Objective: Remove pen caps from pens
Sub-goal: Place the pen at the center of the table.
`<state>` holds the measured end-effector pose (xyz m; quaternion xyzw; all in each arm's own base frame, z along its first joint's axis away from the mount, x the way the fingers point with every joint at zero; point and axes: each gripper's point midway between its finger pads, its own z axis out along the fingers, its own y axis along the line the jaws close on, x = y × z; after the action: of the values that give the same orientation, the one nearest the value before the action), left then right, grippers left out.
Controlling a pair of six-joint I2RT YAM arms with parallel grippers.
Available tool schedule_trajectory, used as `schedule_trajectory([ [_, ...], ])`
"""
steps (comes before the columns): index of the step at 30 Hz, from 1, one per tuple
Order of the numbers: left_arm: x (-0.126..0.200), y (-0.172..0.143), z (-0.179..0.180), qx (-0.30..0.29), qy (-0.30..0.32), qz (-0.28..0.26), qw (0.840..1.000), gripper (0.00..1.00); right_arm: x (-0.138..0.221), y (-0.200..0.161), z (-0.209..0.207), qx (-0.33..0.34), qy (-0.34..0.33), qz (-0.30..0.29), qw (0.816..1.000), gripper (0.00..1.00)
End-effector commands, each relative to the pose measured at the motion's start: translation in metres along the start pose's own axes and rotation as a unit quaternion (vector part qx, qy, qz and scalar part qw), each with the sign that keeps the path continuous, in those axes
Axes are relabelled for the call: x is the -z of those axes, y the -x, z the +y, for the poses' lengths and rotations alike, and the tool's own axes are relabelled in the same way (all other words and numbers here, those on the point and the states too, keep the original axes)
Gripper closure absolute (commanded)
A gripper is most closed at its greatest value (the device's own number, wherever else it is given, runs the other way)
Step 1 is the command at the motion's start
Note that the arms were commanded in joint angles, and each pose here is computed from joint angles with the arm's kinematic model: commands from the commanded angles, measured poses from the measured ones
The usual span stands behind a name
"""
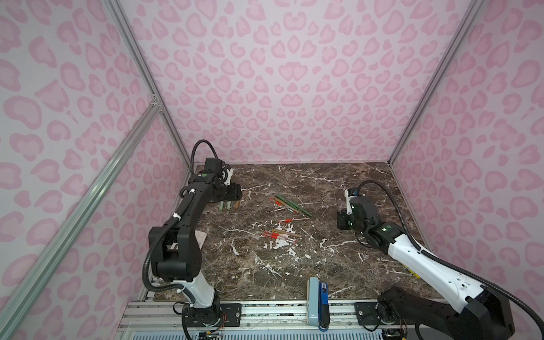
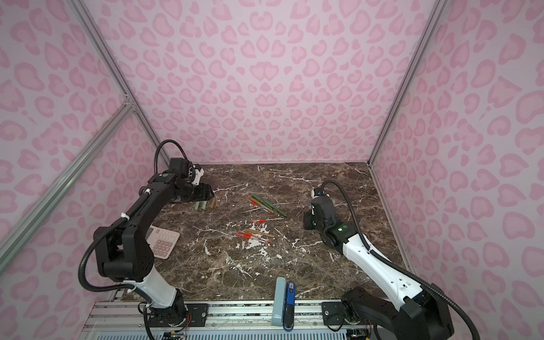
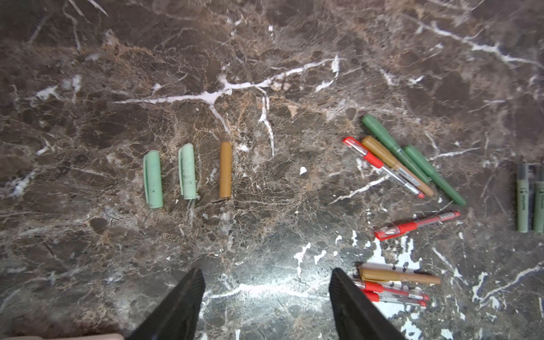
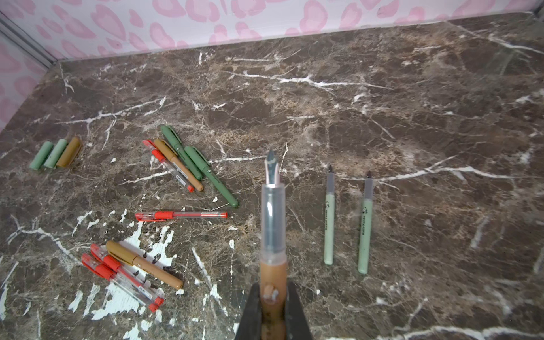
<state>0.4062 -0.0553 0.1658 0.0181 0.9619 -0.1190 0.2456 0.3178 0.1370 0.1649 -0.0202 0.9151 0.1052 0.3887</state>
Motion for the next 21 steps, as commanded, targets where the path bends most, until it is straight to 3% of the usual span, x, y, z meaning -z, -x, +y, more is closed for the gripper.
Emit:
schedule_trajectory([
  [1, 0.016, -0.001, -0.012, -0.017, -0.027, -0.049, 0.998, 0.23, -0.016, 0.001, 0.001, 0.014, -0.002, 0.022, 1.0, 1.0],
  [10, 0.057, -0.029, -0.024, -0.055, -0.045, -0.136, 0.988, 0.07, -0.073, -0.002, -0.009, 0.012, -0.027, 0.106, 0.994, 1.0],
  [17, 0.067, -0.047, -0.022, -0.071, -0.046, -0.171, 0.982, 0.0, -0.111, -0.021, -0.02, 0.008, -0.04, 0.146, 0.989, 1.0],
  [21, 0.071, -0.049, -0.016, -0.062, -0.047, -0.184, 0.98, 0.01, -0.126, -0.033, -0.024, 0.006, -0.045, 0.166, 0.985, 1.0],
])
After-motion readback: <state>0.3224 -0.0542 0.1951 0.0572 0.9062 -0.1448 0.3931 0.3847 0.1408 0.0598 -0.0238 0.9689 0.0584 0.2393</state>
